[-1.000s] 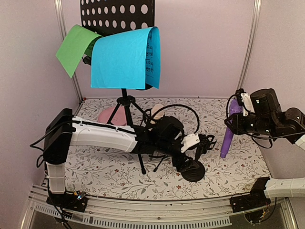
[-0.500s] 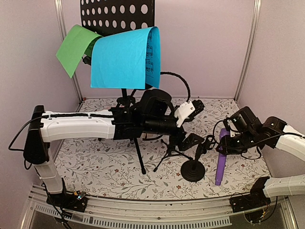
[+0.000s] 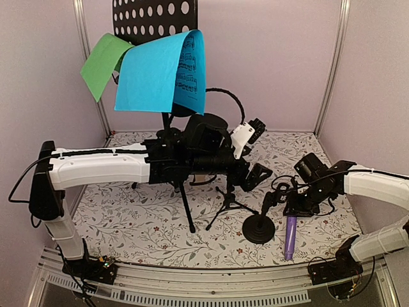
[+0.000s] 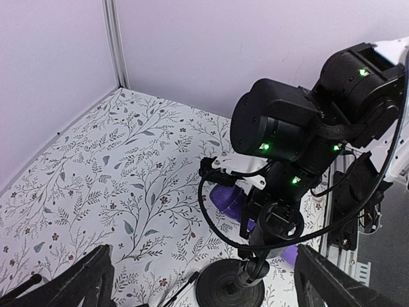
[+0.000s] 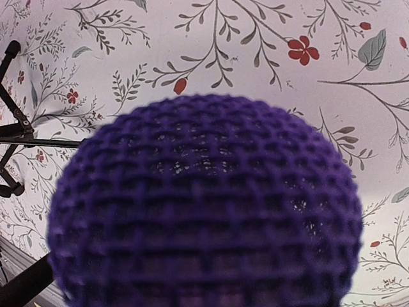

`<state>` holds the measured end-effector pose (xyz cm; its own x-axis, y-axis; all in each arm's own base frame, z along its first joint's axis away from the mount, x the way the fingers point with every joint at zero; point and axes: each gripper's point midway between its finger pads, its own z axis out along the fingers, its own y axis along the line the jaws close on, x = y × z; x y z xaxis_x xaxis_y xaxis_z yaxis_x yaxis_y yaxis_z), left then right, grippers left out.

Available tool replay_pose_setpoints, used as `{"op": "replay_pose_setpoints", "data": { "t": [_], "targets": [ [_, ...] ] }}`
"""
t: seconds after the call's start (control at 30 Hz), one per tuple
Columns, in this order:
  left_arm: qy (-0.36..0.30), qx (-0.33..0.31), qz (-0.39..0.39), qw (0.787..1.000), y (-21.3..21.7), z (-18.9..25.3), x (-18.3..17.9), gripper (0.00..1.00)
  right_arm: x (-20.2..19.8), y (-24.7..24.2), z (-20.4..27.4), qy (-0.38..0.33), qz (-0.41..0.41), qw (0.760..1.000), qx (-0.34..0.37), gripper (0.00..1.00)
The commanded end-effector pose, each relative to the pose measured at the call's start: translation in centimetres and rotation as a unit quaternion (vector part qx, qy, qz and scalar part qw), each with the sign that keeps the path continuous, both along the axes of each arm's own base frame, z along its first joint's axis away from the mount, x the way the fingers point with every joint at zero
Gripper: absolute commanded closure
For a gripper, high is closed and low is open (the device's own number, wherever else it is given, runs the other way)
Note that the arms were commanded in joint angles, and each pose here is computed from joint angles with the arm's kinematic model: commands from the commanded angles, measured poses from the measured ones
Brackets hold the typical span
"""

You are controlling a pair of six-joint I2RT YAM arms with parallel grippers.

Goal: Pack up the instrument practice props

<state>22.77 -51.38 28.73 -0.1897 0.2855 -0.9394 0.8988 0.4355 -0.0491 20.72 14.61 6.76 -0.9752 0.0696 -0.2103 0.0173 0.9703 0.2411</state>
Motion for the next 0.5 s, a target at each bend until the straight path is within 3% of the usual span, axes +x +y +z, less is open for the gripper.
{"op": "replay_pose_setpoints", "data": {
  "t": [0.0,0.47],
  "targets": [
    [-0.008,-0.050,0.031,0.998,1.8,5.1,0.5,0.01,1.4,-0.3,-0.4,-0.023,-0.005,1.000,-0.008,0.70],
    [-0.011,-0.040,0.095,0.995,3.7,3.4,2.9,0.01,3.3,-0.5,2.4,-0.076,-0.021,0.997,-0.007,0.25]
  ]
}}
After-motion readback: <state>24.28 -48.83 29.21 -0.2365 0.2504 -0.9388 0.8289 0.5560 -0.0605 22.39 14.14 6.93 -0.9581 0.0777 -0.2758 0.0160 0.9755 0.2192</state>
